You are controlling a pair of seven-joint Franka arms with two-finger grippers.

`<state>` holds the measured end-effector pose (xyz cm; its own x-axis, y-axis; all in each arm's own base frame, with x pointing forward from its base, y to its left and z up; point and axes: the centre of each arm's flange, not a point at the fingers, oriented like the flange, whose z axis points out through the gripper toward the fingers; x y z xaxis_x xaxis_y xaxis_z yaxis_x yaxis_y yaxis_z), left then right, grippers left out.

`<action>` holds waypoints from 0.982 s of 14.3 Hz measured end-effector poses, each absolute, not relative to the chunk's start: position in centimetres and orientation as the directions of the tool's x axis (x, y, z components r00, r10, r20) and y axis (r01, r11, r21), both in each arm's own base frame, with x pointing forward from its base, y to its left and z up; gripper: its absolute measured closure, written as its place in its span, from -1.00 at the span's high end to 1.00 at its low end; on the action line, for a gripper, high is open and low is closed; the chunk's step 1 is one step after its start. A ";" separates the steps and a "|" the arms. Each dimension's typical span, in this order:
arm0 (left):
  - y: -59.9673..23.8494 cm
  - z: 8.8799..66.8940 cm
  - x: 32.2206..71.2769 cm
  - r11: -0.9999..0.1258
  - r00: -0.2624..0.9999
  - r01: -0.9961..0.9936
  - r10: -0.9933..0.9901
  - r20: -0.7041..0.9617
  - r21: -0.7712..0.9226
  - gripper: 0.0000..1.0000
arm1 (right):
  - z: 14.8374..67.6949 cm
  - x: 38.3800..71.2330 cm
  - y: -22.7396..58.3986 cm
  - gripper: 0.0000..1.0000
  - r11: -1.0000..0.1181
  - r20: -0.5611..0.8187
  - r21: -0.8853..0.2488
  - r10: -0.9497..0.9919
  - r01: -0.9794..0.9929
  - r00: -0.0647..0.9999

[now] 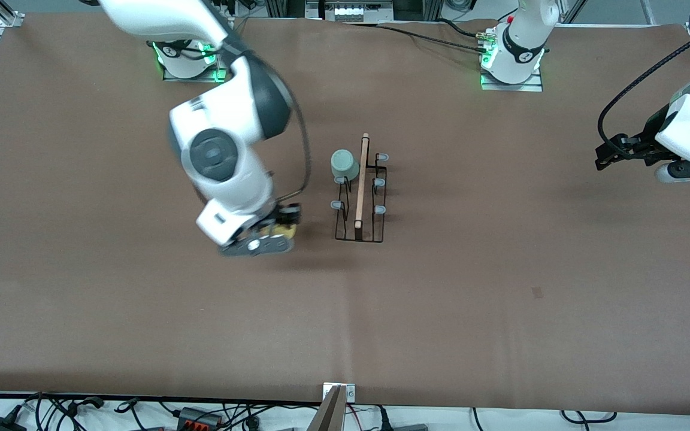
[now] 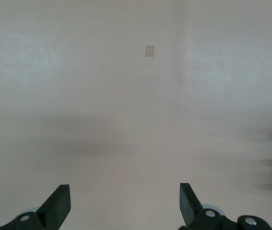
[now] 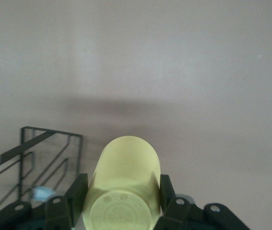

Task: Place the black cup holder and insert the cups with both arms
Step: 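Carry the yellow cup over the rack with the right gripper, then lower the yellow cup onto a rack peg and open the right gripper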

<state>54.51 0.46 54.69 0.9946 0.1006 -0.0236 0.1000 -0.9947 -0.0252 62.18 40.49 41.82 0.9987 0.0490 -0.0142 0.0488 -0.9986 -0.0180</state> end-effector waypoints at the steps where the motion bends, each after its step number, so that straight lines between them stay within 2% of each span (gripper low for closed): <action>1: 0.4 54.7 54.5 -0.995 0.995 0.100 0.100 -0.024 -0.025 1.00 | 41.8 61.0 42.4 0.30 -1.000 -0.012 -0.020 0.018 0.018 1.000; 5: 0.5 54.7 54.5 -0.995 0.995 0.100 0.101 -0.024 -0.025 1.00 | 40.8 58.1 46.6 0.30 -0.997 -0.051 -0.051 -0.058 -0.061 0.997; 14: 0.4 54.7 54.5 -0.995 0.995 0.100 0.100 -0.024 -0.025 1.00 | 37.6 58.0 48.1 0.30 -0.992 -0.082 -0.092 -0.075 -0.082 0.994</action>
